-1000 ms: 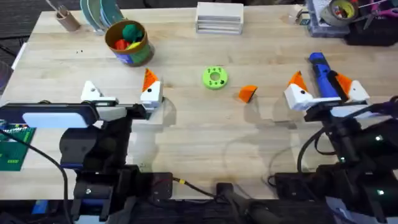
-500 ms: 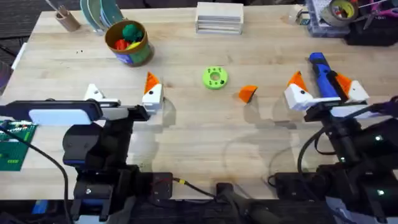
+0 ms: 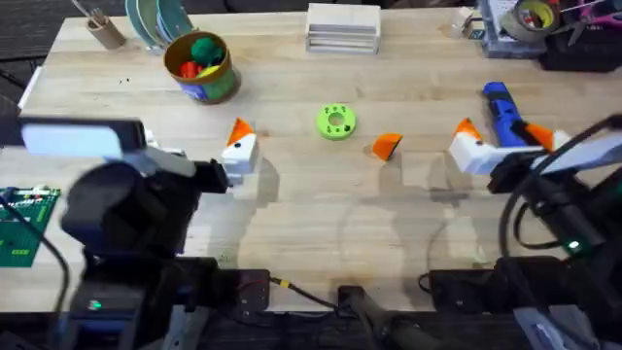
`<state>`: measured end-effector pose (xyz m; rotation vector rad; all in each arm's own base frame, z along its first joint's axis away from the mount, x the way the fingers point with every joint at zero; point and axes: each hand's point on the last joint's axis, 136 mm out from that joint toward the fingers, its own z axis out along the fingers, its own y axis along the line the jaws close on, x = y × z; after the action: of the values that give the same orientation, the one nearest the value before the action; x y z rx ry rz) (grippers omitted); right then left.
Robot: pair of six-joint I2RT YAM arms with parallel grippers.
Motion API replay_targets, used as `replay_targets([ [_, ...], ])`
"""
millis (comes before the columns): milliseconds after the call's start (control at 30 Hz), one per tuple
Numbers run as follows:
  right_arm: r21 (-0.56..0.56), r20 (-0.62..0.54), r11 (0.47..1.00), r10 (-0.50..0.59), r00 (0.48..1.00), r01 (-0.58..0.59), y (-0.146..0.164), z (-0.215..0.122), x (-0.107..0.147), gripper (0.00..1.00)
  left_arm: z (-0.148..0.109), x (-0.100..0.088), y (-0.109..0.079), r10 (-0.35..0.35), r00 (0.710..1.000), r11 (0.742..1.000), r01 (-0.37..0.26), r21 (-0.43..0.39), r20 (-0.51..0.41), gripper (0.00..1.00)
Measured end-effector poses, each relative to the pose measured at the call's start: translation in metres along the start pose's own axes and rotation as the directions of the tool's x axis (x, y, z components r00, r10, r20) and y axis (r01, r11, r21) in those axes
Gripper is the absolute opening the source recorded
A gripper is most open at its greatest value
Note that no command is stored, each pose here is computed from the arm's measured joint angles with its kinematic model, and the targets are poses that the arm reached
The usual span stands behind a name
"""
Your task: Pick up the gripper from the table and insert it into the empty holder that is missing its gripper. Then pick up a screw, insert it into the mounting hole, and use the screwdriver to tighten it. Finally, clean up the table by picking up the vegetable and placing it into the bucket.
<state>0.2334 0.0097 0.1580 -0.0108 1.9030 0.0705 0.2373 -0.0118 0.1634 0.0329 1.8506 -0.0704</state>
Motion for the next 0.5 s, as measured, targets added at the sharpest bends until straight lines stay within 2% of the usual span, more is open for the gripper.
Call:
replay_targets([
  [167, -0.015, -0.080, 1.000, 0.004, 0.997, -0.006, 0.004, 0.001, -0.026, 0.992, 0.000, -0.018, -0.001, -0.008, 0.991, 1.000, 0.008, -0.001, -0.136, 0.992],
  [333, -0.033, -0.248, 0.999, 0.014, 0.969, -0.023, 0.008, 0.005, -0.030, 0.992, 0.004, -0.028, -0.002, -0.019, 0.950, 1.000, 0.021, 0.001, -0.312, 0.993],
  [500, -0.037, -0.337, 0.999, 0.019, 0.941, -0.033, 0.010, 0.009, -0.042, 0.992, 0.018, -0.034, -0.011, -0.025, 0.915, 0.997, 0.050, 0.053, -0.402, 0.993],
])
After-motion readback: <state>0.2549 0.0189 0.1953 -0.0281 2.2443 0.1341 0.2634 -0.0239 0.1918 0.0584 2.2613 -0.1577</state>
